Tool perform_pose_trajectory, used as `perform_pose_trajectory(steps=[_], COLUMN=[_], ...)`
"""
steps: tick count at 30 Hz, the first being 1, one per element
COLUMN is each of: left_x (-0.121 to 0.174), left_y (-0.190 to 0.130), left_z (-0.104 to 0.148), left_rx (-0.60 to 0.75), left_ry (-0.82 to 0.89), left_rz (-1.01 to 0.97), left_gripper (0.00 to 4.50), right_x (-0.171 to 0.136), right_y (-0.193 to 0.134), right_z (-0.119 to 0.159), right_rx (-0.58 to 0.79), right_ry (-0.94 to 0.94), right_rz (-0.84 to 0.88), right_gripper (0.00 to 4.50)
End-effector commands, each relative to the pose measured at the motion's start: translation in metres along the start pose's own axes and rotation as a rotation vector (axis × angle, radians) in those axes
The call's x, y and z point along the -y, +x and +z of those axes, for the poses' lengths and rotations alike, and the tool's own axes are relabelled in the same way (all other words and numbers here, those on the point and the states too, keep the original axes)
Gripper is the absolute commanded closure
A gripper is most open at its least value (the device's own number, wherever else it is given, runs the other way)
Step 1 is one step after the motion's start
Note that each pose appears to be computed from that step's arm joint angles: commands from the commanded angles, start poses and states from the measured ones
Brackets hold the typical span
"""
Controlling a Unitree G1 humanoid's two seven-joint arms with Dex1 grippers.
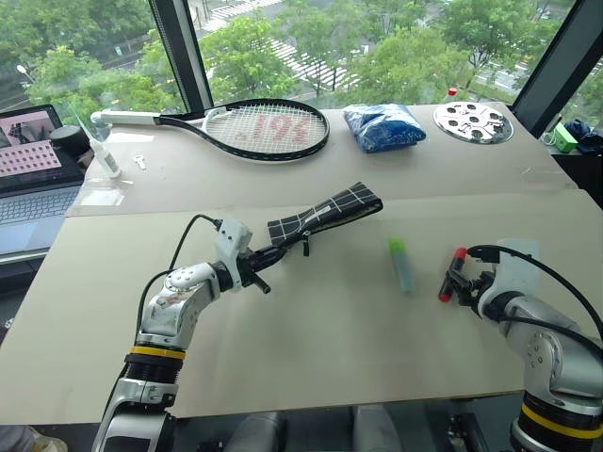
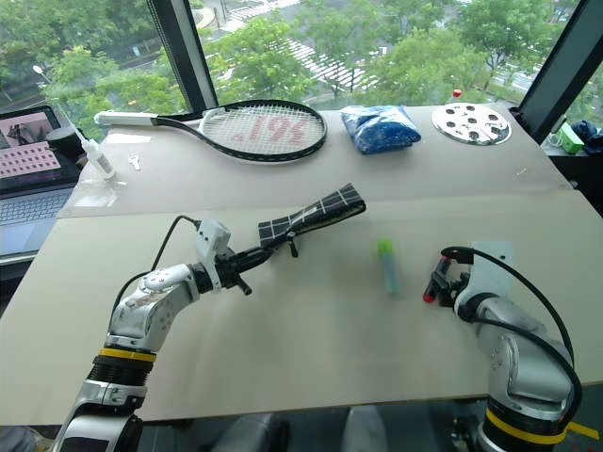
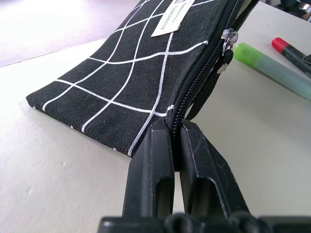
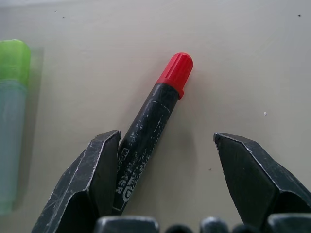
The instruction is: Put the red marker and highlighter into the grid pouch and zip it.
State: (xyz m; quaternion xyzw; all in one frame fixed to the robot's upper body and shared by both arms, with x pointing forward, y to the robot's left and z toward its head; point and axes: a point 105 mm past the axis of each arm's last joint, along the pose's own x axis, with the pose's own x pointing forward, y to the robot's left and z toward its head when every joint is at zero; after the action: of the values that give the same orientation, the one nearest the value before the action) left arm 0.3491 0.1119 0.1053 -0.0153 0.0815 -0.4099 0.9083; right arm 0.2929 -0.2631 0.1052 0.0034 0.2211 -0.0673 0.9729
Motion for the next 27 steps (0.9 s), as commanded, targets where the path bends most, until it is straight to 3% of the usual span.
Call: perform_pose_trajectory(steps=[1, 5, 6, 7, 13, 14, 16, 20, 22, 24, 27], left_x=[0.001, -0.001, -0.001, -0.001, -0.003, -0.003, -0.003, -0.002, -0.001, 0.0, 0.002], left_y=[-0.002, -0.005, -0.006, -0.006, -0.009, -0.009, -0.009, -0.01, -0.01, -0.011, -0.01], left_z=[0.01, 0.009, 0.009, 0.009, 0.01, 0.011, 0.011, 0.01, 0.008, 0.006, 0.004], left_rx=[0.037, 0.037, 0.038, 0.039, 0.04, 0.039, 0.038, 0.017, 0.0, -0.016, -0.035], left_ry=[0.035, 0.035, 0.034, 0.034, 0.038, 0.039, 0.04, 0.045, 0.045, 0.05, 0.056], left_rz=[0.008, 0.021, 0.024, 0.026, 0.036, 0.035, 0.034, 0.01, -0.004, -0.015, -0.031], left_gripper=[4.5, 4.5, 4.5, 4.5, 4.5, 4.5, 4.5, 4.5, 4.5, 4.5, 4.5], right_x=[-0.001, -0.002, 0.0, 0.001, 0.007, 0.009, 0.015, 0.021, -0.005, -0.044, -0.088], right_y=[0.005, 0.011, 0.012, 0.013, 0.013, 0.013, 0.015, 0.017, 0.004, -0.023, -0.06], right_z=[-0.018, -0.035, -0.04, -0.044, -0.046, -0.043, -0.033, 0.025, 0.068, 0.101, 0.099], right_rx=[-0.058, -0.101, -0.114, -0.125, -0.106, -0.094, -0.063, 0.132, 0.289, 0.446, 0.505], right_ry=[-0.007, -0.031, -0.033, -0.038, -0.064, -0.068, -0.071, -0.144, -0.252, -0.485, -0.822], right_rz=[-0.015, -0.017, -0.023, -0.028, -0.03, -0.032, -0.044, -0.033, 0.126, 0.342, 0.642], right_gripper=[1.07, 1.07, 1.57, 1.71, 3.77, 3.92, 3.92, 3.92, 3.92, 3.92, 3.92])
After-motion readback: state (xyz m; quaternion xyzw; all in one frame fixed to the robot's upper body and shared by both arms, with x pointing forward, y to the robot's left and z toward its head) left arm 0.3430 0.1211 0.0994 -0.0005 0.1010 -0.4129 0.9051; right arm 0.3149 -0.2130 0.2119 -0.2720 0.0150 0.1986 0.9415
